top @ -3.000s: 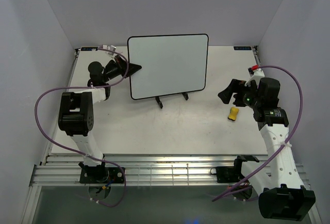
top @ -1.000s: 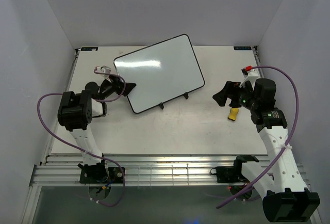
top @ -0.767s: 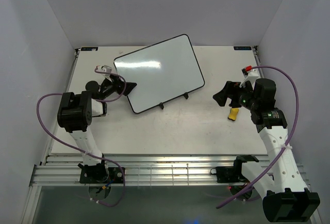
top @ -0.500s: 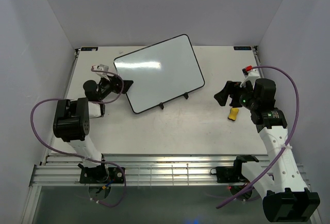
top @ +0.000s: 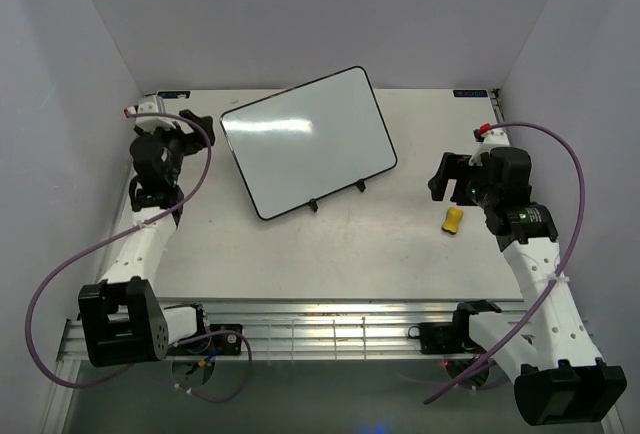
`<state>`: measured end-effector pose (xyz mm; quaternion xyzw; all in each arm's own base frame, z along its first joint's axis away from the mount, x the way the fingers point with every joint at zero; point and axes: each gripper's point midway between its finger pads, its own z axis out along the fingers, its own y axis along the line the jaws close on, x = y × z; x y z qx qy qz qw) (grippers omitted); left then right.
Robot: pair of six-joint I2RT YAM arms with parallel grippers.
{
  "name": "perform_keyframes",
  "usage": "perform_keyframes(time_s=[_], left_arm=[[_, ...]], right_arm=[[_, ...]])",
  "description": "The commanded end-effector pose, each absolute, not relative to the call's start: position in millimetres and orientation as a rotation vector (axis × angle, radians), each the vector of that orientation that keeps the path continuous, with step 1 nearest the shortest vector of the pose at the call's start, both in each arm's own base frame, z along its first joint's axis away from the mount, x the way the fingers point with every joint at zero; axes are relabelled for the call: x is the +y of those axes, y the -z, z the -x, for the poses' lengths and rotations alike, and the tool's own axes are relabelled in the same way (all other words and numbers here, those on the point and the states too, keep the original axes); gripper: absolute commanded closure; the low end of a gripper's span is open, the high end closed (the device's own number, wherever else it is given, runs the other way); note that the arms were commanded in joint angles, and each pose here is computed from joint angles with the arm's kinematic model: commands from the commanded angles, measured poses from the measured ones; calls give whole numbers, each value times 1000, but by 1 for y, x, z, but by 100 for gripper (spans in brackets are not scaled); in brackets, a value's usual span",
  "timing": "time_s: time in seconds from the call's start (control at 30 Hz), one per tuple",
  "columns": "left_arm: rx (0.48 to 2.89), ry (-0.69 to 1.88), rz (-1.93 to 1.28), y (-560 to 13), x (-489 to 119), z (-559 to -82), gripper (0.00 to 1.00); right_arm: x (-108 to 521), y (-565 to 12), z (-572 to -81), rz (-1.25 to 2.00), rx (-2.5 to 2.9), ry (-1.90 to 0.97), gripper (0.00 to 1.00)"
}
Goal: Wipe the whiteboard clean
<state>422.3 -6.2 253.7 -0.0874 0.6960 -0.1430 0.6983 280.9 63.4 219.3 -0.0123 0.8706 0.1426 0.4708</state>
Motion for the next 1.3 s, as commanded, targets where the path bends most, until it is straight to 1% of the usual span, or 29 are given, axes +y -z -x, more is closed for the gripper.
perform_keyframes(time_s=[0.0,0.03,0.07,0.1,0.13,0.17,0.2,0.23,0.27,0.3,0.33,0.43,0.63,0.77,0.97,1.0,1.1,1.27], left_arm=[[1696,157,295,-286,21,-408,2],[1830,145,313,-270,20,-395,2],[1805,148,322,-300,20,-391,2],[1803,130,433,-305,28,-382,2],[1836,144,459,-302,25,-368,2],[1828,169,447,-307,21,-359,2],[1775,200,414,-327,15,-341,2],[1795,241,383,-327,5,-327,2],[1789,224,380,-331,7,-316,2],[1745,208,370,-344,4,-294,2],[1742,137,394,-341,12,-281,2],[1704,131,326,-345,2,-244,2],[1703,125,240,-354,-3,-194,2],[1748,62,289,-345,8,-183,2],[1742,70,318,-333,9,-183,2],[1712,55,348,-336,14,-183,2],[1712,57,410,-327,17,-185,2],[1705,115,393,-326,8,-187,2]], right_arm=[[42,-258,-282,19,2054,-120,10],[41,-264,-280,20,2043,-97,10],[38,-272,-277,14,2039,-71,10],[38,-277,-275,20,2034,-69,10],[36,-283,-273,13,2029,-63,10],[35,-287,-272,8,2024,-61,10],[35,-296,-268,8,2015,-66,10],[35,-302,-264,10,2005,-73,10],[37,-307,-260,18,1998,-87,10],[37,-310,-255,20,1994,-91,10],[36,-317,-248,23,1966,-101,10],[36,-319,-234,53,1925,-113,10],[29,-313,-217,39,1921,-93,10],[31,-310,-209,43,1911,-117,10],[28,-298,-210,31,1938,-99,10],[28,-297,-211,32,1942,-96,10],[29,-297,-214,33,1944,-97,10],[32,-288,-220,34,1969,-105,10]])
